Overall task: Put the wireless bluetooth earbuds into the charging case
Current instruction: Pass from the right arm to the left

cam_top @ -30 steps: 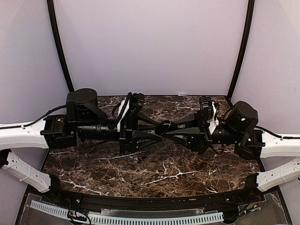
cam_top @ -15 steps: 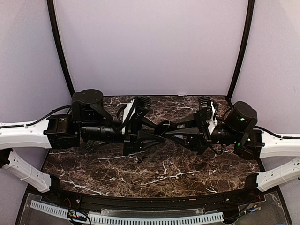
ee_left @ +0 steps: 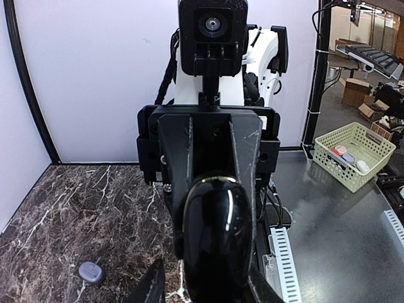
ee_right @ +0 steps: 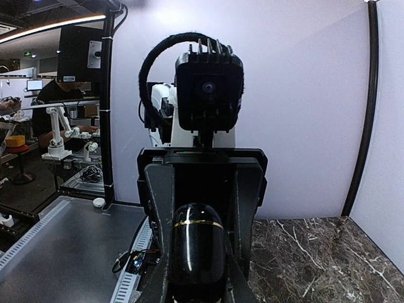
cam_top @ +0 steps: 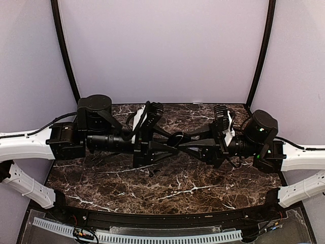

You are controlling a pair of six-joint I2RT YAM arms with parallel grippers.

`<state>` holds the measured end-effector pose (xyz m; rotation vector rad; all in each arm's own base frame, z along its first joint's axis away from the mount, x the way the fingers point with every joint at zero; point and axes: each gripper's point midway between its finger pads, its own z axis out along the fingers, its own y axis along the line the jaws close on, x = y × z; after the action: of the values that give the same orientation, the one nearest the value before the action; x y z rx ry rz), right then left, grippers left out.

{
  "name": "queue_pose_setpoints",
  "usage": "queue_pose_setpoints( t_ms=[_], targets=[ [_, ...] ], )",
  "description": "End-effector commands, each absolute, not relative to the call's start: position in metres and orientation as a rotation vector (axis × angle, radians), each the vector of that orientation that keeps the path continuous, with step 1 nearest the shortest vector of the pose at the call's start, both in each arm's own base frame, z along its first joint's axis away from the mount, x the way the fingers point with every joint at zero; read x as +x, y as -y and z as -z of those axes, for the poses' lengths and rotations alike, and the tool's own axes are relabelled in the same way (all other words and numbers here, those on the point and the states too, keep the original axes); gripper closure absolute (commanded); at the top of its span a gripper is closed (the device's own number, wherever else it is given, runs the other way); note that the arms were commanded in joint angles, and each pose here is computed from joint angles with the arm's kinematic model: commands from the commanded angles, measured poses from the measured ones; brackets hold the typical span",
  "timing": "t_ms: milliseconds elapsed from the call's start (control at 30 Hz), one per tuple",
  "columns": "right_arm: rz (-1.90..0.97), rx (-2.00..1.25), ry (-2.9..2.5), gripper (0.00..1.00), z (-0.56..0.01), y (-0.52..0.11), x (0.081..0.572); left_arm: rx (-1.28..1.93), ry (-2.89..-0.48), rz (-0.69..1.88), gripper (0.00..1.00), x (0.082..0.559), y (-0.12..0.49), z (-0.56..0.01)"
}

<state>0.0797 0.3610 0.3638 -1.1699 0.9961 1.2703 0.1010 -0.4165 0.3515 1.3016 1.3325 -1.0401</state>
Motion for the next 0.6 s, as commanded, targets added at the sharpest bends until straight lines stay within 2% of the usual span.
queue_pose_setpoints(
  t_ms=[0, 100, 200, 333, 500, 567],
  targets=[
    [-1.266, -1.159, -0.987, 1.0, -0.366, -0.36, 0.081, 1.283, -1.301, 1.059, 0.65, 0.098, 0.415, -0.371],
    [-1.266, -1.159, -0.985, 1.0, -0.367, -0.36, 0.081, 1.294, -1.301, 1.059, 0.79, 0.097, 0.416, -0.371],
    [-1.271, -1.154, -0.987, 0.97, -0.368, -0.359, 0.08, 1.304, -1.309, 1.046, 0.88, 0.098, 0.416, -0.367],
    [-1.253, -1.154, -1.001, 0.65, -0.371, -0.355, 0.081, 1.345, -1.347, 1.021, 0.97, 0.098, 0.416, -0.354],
    [-1.213, -1.186, -1.084, 0.49, -0.365, -0.349, 0.083, 1.399, -1.404, 0.951, 1.0, 0.1, 0.408, -0.338],
    [-1.175, -1.209, -1.1, 0.48, -0.361, -0.346, 0.083, 1.425, -1.415, 0.928, 1.0, 0.099, 0.404, -0.333]
  ],
)
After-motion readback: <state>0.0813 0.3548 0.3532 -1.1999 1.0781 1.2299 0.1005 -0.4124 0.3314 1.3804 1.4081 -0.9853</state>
